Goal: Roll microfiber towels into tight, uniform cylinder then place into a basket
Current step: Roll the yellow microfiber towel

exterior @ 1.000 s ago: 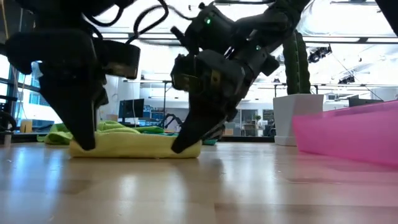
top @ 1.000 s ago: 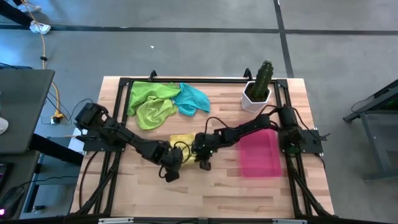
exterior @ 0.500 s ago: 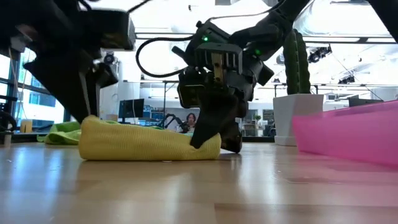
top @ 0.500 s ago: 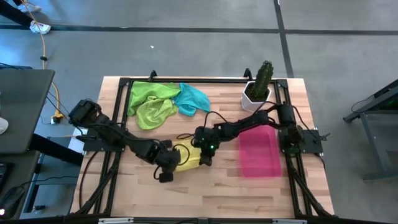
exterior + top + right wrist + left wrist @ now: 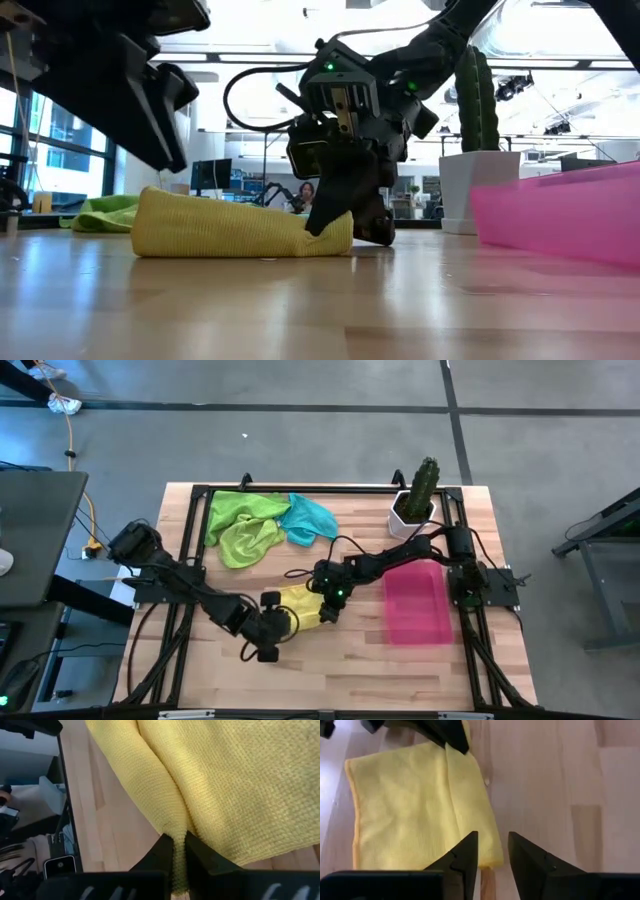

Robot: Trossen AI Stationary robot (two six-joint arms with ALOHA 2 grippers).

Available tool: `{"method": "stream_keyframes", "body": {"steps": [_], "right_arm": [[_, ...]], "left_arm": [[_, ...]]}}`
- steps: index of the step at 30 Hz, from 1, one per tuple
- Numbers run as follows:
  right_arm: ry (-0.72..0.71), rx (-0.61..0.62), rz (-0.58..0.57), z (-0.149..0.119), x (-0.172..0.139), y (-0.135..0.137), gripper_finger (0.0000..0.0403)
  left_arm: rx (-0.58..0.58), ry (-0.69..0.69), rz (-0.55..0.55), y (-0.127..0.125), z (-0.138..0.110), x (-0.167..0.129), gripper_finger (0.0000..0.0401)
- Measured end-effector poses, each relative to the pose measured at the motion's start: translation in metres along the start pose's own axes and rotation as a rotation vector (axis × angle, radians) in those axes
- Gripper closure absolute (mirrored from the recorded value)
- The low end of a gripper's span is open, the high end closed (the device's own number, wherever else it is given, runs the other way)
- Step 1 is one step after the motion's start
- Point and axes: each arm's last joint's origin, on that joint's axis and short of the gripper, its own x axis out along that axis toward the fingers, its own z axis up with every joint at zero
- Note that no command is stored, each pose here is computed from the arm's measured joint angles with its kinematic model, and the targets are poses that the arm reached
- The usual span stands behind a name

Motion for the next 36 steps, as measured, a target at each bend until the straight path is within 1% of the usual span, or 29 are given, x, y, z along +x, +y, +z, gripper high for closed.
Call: {"method": "stream_keyframes", "body": {"steps": [4,8,10,13,16,20,26,29,34,36], "right_arm": [[-0.001,0.000,-0.001,0.000,0.000,0.000,0.0391],[-0.003,0.002,-0.001,0.000,0.000,0.000,0.0391],[-0.003,0.002,-0.002,0.000,0.000,0.000,0.0391],[-0.005,0.000,-0.003,0.000,0.000,0.000,0.0391],[-0.007,-0.003,-0.003,0.000,0.000,0.000,0.0391],[-0.012,-0.005,-0.010,0.000,0.000,0.000,0.0391],[-0.014,-0.011,-0.016,0.000,0.000,0.000,0.0391],[-0.016,-0.023,-0.021,-0.001,0.001,0.001,0.0391],[-0.017,-0.051,-0.024,-0.001,0.002,0.001,0.0391],[-0.021,-0.054,-0.022,0.000,0.002,0.002,0.0391]], "left_arm": [[-0.007,-0.051,0.002,-0.002,0.004,0.000,0.0277],[-0.014,-0.108,-0.042,-0.009,0.008,-0.002,0.0247],[0.012,-0.109,-0.051,-0.012,0.007,-0.002,0.0237],[0.052,-0.062,-0.003,-0.012,0.000,0.004,0.0228],[0.018,-0.054,0.014,-0.015,-0.003,0.015,0.0227],[0.027,-0.031,0.022,-0.019,-0.008,0.027,0.0229],[0.073,0.000,0.152,-0.017,-0.018,0.034,0.0230],[0.061,0.042,0.186,-0.013,-0.023,0.039,0.0230],[0.014,0.091,0.124,-0.012,-0.024,0.044,0.0231],[0.002,0.092,0.122,-0.012,-0.024,0.045,0.0231]]}}
